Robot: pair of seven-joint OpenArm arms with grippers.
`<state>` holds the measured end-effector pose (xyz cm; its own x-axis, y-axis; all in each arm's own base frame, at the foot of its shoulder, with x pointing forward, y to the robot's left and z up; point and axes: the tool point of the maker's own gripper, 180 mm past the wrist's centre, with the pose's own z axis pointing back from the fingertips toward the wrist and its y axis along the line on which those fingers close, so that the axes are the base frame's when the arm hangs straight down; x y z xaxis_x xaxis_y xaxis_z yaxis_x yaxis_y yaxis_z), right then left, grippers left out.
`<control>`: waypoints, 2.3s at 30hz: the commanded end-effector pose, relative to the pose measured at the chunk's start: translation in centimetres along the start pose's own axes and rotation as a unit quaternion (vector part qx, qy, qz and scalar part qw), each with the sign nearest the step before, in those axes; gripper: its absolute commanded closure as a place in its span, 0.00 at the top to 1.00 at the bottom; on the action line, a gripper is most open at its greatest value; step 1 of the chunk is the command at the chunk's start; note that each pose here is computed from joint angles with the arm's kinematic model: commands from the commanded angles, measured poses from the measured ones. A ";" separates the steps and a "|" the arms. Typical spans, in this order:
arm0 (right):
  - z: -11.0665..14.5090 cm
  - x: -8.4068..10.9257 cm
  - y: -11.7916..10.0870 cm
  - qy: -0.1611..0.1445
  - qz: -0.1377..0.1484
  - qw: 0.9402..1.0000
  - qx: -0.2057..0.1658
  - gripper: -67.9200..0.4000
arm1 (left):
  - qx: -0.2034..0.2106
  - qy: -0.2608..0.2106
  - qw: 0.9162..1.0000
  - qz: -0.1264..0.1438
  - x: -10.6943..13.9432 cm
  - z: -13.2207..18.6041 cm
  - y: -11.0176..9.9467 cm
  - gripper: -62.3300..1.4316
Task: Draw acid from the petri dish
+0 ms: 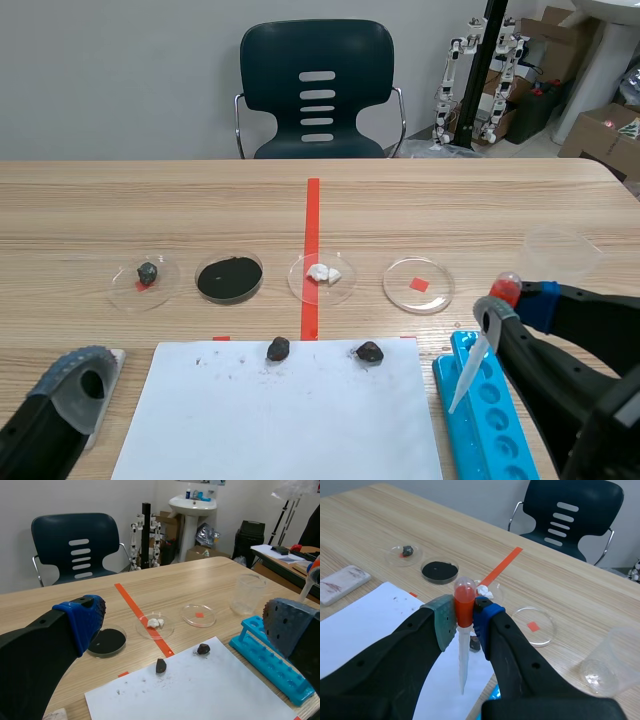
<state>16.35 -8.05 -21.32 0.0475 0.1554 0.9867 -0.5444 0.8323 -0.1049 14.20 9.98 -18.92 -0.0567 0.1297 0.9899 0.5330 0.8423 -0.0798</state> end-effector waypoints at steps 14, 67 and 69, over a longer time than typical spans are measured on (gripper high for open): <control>-3.1 2.1 -6.7 -0.024 0.079 0.991 -0.110 0.14 | 0.000 -0.015 1.000 0.004 0.8 -0.2 -0.2 1.00; -16.9 -4.4 -13.2 -0.043 -0.011 0.997 -0.055 0.14 | 0.000 -0.015 1.000 0.004 0.8 -0.2 -0.2 1.00; -17.2 -4.7 -13.0 -0.041 -0.013 0.998 -0.052 0.14 | 0.000 -0.015 1.000 0.004 0.8 -0.2 -0.2 1.00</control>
<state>36.79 -10.48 -28.44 0.0413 0.1110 0.9930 -0.4598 0.8844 -0.0797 14.20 9.98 -18.92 -0.0568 0.1295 0.9900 0.5328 0.8425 -0.0796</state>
